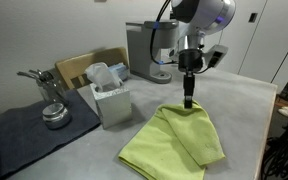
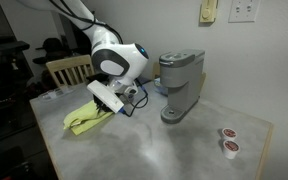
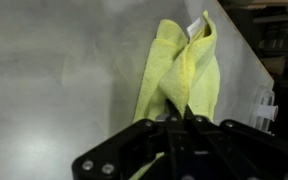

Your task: Unfold the towel once

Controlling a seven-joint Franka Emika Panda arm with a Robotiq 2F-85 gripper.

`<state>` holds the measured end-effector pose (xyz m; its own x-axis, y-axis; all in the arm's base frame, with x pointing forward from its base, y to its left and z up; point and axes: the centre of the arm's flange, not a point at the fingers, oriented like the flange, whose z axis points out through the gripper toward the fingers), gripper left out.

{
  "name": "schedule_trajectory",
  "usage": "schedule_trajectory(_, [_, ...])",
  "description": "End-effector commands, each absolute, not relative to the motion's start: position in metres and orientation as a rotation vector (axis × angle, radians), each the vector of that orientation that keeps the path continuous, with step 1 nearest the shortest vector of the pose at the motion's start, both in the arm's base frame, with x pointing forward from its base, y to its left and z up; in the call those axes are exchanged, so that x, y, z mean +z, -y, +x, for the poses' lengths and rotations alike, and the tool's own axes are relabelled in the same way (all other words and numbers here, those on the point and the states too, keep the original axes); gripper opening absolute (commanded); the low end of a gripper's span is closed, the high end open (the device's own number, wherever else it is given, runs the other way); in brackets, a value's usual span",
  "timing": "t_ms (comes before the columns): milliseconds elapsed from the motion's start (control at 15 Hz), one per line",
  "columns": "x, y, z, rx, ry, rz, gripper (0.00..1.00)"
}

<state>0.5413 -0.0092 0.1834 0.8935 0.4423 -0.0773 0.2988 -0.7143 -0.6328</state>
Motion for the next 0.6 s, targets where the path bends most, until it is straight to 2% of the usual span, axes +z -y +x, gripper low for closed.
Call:
schedule_trajectory(0, [0.192, 0.015, 0.532, 0.309, 0.506, -2.494, 0.01])
schedule_trajectory(533, [0.217, 0.000, 0.538, 0.272, 0.351, -2.784, 0.01])
